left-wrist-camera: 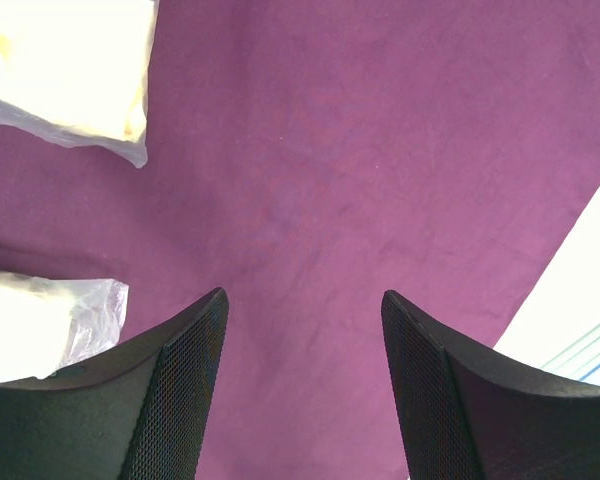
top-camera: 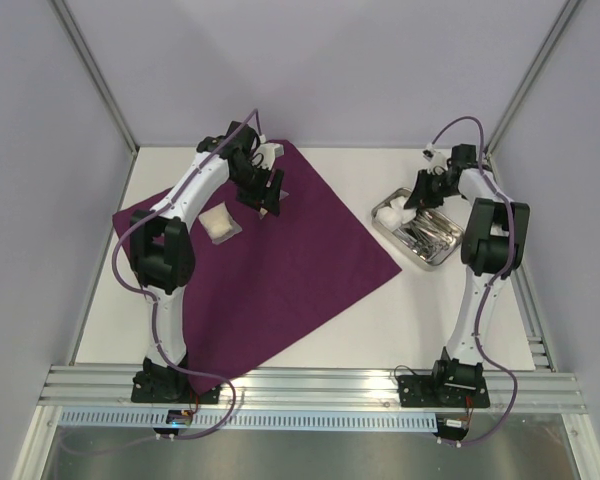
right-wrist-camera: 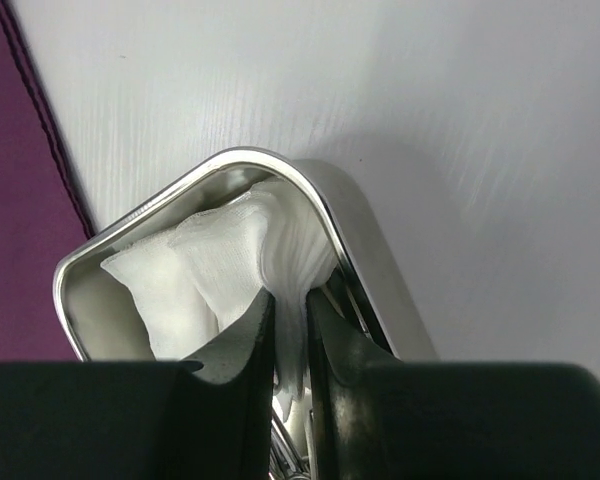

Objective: Prepare the surgical pack

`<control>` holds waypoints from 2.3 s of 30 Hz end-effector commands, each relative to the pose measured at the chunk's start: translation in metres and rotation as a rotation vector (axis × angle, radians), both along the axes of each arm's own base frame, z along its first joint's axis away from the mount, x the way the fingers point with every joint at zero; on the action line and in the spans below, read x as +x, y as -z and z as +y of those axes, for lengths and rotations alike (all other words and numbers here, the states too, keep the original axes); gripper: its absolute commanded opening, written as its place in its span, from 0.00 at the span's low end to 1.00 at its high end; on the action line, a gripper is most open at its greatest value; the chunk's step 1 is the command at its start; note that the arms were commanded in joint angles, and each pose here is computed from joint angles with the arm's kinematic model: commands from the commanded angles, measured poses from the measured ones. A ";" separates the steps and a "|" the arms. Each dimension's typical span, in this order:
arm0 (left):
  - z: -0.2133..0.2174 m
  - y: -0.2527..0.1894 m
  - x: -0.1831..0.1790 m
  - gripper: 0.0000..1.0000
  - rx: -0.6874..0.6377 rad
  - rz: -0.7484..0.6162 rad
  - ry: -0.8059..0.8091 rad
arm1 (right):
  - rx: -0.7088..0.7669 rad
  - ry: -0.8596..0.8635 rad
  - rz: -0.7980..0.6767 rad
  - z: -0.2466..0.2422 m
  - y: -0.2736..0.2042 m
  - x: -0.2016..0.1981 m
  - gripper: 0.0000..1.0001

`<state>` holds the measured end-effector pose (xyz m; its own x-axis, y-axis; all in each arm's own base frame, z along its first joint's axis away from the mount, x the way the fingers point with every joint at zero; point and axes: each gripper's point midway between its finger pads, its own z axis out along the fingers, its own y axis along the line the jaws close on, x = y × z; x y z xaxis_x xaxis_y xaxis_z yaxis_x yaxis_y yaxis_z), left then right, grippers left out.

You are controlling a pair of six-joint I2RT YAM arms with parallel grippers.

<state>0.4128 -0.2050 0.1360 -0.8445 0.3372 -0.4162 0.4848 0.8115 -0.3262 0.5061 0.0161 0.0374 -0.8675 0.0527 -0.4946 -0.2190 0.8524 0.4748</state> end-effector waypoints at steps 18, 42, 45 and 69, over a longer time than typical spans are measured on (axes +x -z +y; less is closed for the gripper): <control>-0.006 -0.011 -0.003 0.72 -0.023 -0.005 0.027 | -0.289 0.032 -0.089 -0.025 -0.046 0.009 0.52; 0.020 -0.012 0.006 0.72 0.109 -0.093 0.005 | -0.347 0.282 -0.045 0.030 -0.043 -0.061 0.10; 0.060 -0.010 0.023 0.72 0.223 -0.168 -0.091 | -0.364 0.335 -0.107 0.025 -0.059 -0.060 0.15; 0.170 0.109 0.043 0.44 0.380 0.046 -0.254 | -0.393 0.335 -0.181 0.029 -0.101 -0.091 0.25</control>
<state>0.4457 -0.0361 0.0263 -0.9443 0.2298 -0.2357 0.2355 0.9719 0.0041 0.4176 0.0414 0.1117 -0.7746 0.0973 -0.6249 0.0513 0.9945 0.0912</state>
